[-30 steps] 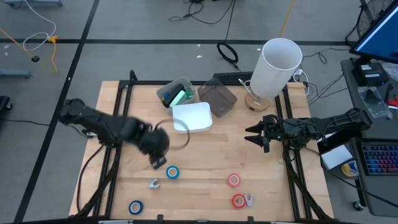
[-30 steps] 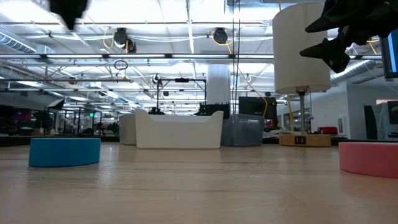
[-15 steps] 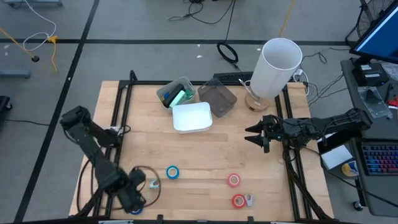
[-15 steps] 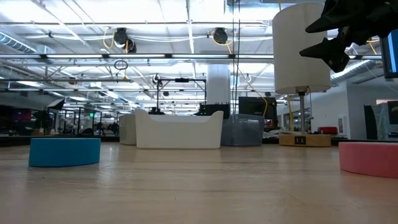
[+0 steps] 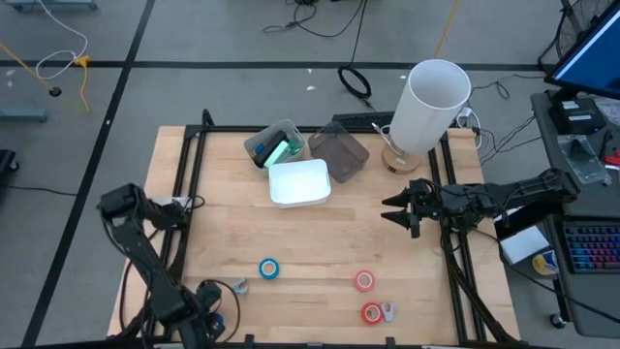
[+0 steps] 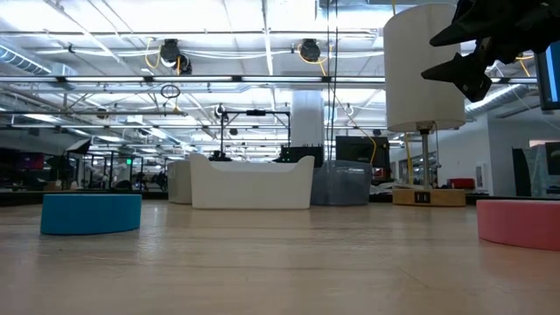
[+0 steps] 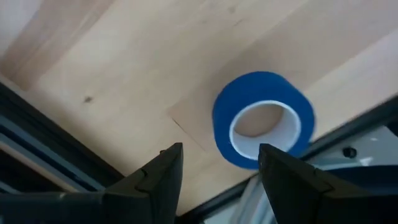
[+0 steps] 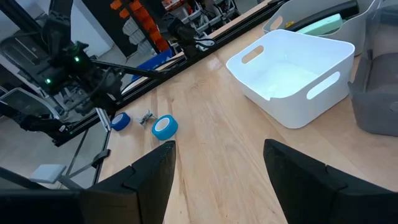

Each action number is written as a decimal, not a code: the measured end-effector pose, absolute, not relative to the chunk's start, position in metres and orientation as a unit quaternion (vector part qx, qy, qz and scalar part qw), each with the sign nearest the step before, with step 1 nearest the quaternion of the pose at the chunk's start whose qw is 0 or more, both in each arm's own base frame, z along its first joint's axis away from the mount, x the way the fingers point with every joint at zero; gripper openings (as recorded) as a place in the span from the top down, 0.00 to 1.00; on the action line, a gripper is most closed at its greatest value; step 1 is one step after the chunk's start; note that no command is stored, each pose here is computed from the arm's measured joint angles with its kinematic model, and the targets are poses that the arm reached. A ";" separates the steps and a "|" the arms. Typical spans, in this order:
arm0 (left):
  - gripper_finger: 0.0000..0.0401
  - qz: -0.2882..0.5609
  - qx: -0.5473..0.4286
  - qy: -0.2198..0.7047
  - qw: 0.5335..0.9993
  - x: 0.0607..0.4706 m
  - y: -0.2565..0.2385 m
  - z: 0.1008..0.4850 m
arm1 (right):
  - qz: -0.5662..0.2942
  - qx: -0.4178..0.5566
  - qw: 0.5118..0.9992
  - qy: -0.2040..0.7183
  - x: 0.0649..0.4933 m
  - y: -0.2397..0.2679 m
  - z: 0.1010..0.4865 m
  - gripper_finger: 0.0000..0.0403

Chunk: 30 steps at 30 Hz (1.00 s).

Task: Pick and place Stapler, Stapler remover, tape
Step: Put the dark blue tape into the black bin

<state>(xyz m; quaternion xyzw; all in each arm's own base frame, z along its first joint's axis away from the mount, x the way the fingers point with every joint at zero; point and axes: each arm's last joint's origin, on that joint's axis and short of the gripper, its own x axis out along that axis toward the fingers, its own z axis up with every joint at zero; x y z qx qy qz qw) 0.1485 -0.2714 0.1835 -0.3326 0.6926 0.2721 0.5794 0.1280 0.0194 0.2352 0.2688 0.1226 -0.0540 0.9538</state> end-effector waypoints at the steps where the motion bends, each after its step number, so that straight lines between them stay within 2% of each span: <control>1: 0.48 0.275 -0.329 0.693 0.579 0.149 -0.272 0.180 | -0.054 0.269 0.954 0.122 0.128 0.019 0.235 0.41; 12: 0.48 0.337 -0.306 0.707 0.541 0.153 -0.280 0.143 | -0.055 0.269 0.954 0.122 0.128 0.019 0.235 0.41; 16: 0.50 0.323 -0.315 0.712 0.538 0.159 -0.284 0.137 | -0.055 0.269 0.954 0.122 0.128 0.019 0.235 0.41; 19: 0.58 0.315 -0.326 0.711 0.537 0.164 -0.284 0.135 | -0.055 0.269 0.954 0.122 0.128 0.019 0.235 0.41; 25: 0.88 0.313 -0.340 0.707 0.536 0.172 -0.282 0.135 | -0.055 0.269 0.954 0.122 0.128 0.019 0.235 0.41; 26: 0.91 0.314 -0.342 0.706 0.535 0.173 -0.281 0.135 | -0.055 0.269 0.954 0.122 0.128 0.019 0.235 0.41; 30: 0.91 0.310 -0.347 0.702 0.539 0.173 -0.279 0.140 | -0.055 0.269 0.954 0.122 0.128 0.019 0.235 0.41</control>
